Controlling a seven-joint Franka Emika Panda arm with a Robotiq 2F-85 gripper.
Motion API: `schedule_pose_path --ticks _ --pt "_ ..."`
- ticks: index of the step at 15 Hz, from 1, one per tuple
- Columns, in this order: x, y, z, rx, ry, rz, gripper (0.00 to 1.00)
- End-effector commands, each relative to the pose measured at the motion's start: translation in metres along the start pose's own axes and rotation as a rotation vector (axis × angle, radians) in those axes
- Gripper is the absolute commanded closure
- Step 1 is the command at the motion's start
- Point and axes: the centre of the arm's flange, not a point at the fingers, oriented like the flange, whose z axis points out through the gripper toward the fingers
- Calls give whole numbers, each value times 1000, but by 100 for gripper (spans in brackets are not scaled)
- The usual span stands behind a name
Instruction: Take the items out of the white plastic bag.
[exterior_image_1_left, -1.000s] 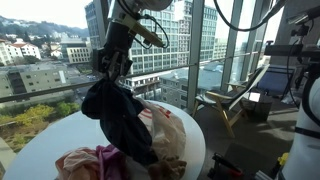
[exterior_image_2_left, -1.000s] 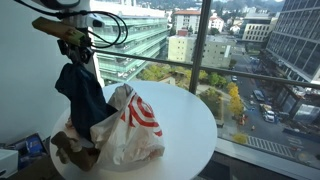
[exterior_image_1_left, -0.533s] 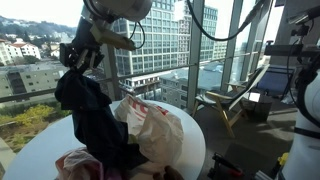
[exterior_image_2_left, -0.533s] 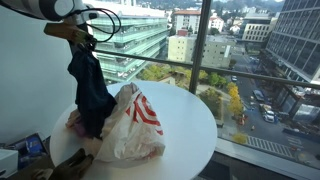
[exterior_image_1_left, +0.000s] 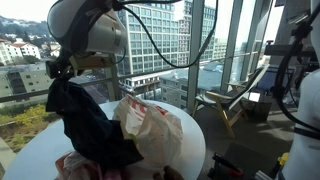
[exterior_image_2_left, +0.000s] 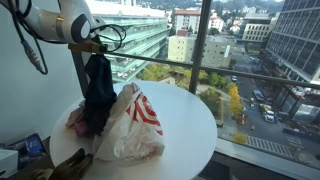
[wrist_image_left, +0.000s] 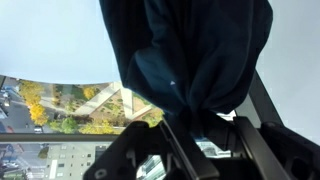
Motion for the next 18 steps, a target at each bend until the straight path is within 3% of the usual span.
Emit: schedule_pose_path --ticks 1,5,8,9,10,12,16,18 --pt "42 -20 25 -13 155 47 96" --pt "53 -20 39 -41 211 54 96" --pt "40 -6 61 -76 144 83 95" --pt "30 -1 68 -90 107 88 86" --pt "20 4 71 -98 59 97 60" --pt "6 8 67 -89 7 101 54" --pt "-17 12 31 -106 -149 119 23" --pt "-37 21 5 -125 -267 140 8"
